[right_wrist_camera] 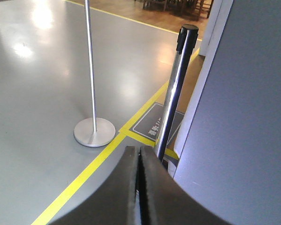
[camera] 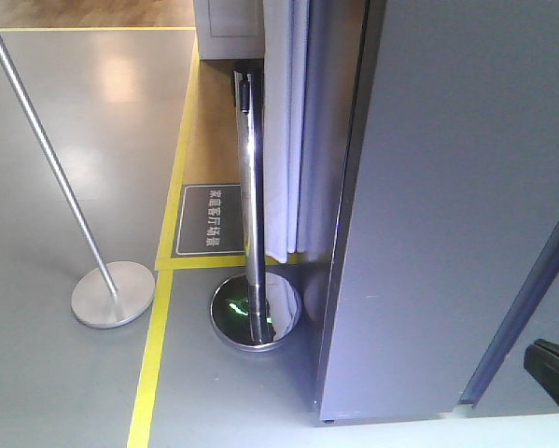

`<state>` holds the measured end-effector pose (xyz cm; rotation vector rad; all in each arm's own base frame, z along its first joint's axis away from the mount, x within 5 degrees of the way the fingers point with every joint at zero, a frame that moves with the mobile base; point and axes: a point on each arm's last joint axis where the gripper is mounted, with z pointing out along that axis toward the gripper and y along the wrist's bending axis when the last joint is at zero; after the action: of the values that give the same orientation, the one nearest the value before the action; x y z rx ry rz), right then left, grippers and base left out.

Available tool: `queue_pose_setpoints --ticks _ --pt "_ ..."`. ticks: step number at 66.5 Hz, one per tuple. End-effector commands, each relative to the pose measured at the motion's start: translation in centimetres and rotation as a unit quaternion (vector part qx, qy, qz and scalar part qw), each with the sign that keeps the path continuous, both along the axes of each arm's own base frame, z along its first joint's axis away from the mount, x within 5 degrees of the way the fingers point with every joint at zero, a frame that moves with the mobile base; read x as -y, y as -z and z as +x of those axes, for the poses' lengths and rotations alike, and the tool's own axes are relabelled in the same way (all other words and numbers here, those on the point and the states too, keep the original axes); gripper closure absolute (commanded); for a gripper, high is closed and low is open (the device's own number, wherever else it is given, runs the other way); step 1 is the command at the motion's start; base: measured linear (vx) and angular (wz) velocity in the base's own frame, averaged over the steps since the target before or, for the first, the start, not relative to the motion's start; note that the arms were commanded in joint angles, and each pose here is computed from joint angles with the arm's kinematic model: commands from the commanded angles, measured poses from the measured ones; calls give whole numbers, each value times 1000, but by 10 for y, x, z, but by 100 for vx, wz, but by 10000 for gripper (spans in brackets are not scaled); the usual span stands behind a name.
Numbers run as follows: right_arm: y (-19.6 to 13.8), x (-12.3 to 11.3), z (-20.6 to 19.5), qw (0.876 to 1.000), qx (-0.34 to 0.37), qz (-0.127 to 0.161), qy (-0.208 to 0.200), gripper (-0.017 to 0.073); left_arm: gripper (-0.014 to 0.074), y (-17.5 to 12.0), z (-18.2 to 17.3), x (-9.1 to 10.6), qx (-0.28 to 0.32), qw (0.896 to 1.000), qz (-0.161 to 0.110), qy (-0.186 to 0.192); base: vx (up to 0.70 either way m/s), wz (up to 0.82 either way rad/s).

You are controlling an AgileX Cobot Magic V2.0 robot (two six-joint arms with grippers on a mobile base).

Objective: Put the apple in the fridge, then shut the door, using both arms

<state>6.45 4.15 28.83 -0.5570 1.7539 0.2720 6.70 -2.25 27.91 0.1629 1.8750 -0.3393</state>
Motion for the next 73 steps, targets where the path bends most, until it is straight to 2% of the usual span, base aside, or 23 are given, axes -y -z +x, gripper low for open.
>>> queue_pose_setpoints --ticks 1,50,59,67,73 --pt "-11 1 1 1000 24 16 10 562 601 -17 2 2 58 998 -26 3 0 0" --pt "-11 1 1 1000 23 16 9 562 601 -16 3 2 62 998 -25 4 0 0" --pt "-11 1 1 1000 23 16 9 562 601 10 7 2 66 998 10 5 0 0" --pt "-11 1 1 1000 23 16 9 562 601 39 4 4 121 992 -11 20 0 0" --pt "-11 1 1 1000 23 16 10 562 601 62 0 2 155 988 -22 11 0 0"
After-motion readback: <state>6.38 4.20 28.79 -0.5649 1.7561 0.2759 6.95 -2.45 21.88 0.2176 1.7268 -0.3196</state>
